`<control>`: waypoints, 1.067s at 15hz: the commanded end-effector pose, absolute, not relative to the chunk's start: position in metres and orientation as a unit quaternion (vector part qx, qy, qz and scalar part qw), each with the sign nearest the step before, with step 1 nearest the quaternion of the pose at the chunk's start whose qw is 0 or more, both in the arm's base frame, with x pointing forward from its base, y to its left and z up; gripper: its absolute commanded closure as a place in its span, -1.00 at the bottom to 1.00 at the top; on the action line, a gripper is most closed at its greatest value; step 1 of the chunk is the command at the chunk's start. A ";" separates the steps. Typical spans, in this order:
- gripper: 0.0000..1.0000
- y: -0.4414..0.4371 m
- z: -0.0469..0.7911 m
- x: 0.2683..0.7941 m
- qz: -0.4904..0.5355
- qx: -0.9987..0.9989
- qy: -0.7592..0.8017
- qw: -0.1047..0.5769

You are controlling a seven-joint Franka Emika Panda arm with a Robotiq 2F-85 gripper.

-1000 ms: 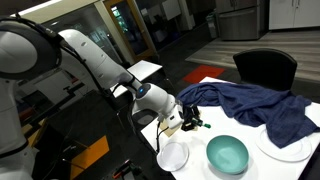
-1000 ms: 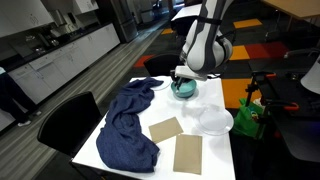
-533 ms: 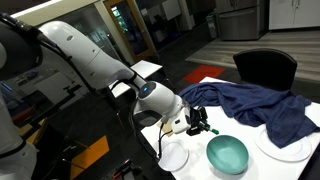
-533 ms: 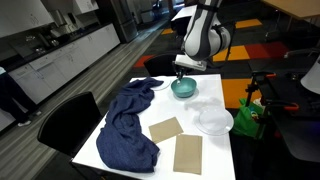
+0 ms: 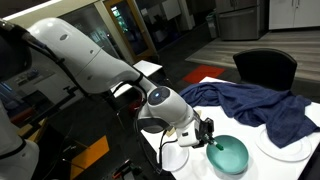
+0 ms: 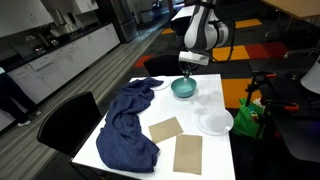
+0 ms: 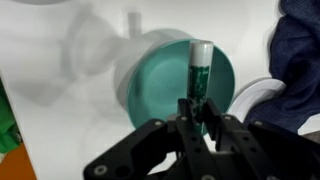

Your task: Place the green marker inside the green bowl

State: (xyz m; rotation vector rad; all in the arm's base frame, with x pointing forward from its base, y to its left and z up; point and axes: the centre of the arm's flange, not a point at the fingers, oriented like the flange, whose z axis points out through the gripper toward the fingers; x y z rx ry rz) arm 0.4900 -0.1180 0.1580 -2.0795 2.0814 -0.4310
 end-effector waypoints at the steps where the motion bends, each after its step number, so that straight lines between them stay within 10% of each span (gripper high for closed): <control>1: 0.90 -0.133 0.154 0.498 -0.125 -0.694 0.704 0.089; 16: 0.90 -0.153 0.087 0.527 -0.105 -0.681 0.720 0.084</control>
